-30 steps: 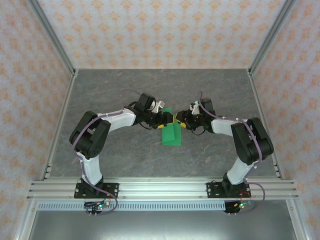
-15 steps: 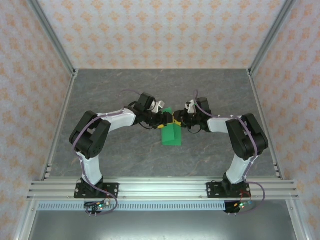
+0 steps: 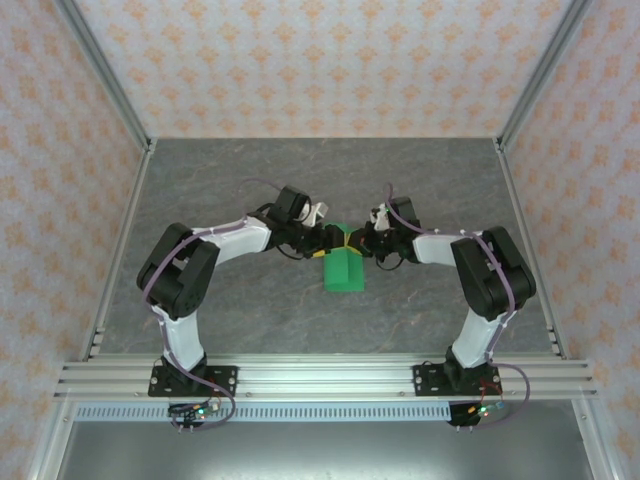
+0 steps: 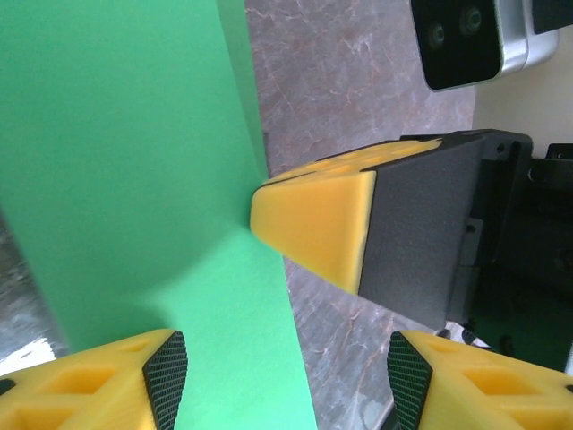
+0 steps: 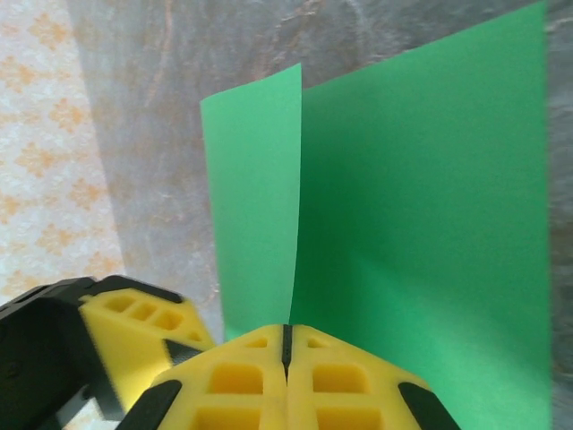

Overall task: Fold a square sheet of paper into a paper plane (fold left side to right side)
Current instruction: First fold in half a square sheet of paper at the center of the table.

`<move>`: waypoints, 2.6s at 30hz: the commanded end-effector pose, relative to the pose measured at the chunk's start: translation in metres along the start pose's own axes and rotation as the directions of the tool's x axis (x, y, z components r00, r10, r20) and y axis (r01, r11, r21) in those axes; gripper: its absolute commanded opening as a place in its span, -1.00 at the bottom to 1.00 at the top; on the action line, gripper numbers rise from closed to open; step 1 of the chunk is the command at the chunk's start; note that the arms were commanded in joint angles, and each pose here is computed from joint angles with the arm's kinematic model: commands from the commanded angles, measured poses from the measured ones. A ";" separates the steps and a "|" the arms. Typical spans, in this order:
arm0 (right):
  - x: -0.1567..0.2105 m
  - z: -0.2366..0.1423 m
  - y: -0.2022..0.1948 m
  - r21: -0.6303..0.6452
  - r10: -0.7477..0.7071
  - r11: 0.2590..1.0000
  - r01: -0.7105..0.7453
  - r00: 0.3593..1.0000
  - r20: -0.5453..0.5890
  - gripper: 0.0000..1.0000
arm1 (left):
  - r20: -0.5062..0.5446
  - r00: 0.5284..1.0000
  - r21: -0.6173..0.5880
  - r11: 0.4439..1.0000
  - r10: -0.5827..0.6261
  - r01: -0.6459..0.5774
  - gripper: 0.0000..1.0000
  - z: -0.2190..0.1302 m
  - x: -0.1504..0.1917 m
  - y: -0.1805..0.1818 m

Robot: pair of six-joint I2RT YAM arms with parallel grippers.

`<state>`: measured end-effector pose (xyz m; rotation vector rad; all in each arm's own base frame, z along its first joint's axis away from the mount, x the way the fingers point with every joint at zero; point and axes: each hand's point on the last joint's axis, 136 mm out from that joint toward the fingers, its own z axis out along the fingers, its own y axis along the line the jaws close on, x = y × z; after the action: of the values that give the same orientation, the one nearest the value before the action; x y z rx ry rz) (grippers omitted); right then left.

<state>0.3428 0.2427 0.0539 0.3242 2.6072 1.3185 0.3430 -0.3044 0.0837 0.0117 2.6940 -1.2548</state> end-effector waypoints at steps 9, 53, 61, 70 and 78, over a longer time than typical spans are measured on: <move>-0.014 -0.016 -0.013 0.160 -0.096 0.984 0.084 0.993 0.066 -1.00 | 0.050 0.999 -0.242 0.970 0.012 0.000 0.29 -0.021 0.002 0.029; -0.036 -0.085 -0.026 0.434 -0.239 0.893 0.119 0.943 0.233 0.00 | -0.077 0.996 -0.380 0.925 -0.051 0.018 -0.07 0.040 0.016 0.052; -0.033 -0.086 -0.027 0.435 -0.236 0.893 0.116 0.944 0.231 0.01 | -0.096 0.994 -0.398 0.917 -0.050 0.008 -0.03 0.045 0.020 0.054; -0.033 -0.089 -0.028 0.447 -0.241 0.887 0.116 0.942 0.234 0.01 | -0.122 0.992 -0.428 0.903 -0.041 -0.016 -0.01 0.048 0.024 0.057; -0.031 -0.088 -0.028 0.441 -0.237 0.890 0.118 0.945 0.226 0.01 | -0.122 0.992 -0.435 0.900 -0.039 -0.018 -0.01 0.049 0.024 0.058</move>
<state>0.3487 0.1565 0.0824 0.3046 2.5846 0.6200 0.3401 -0.3010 0.0251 -0.0189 2.9856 -0.6984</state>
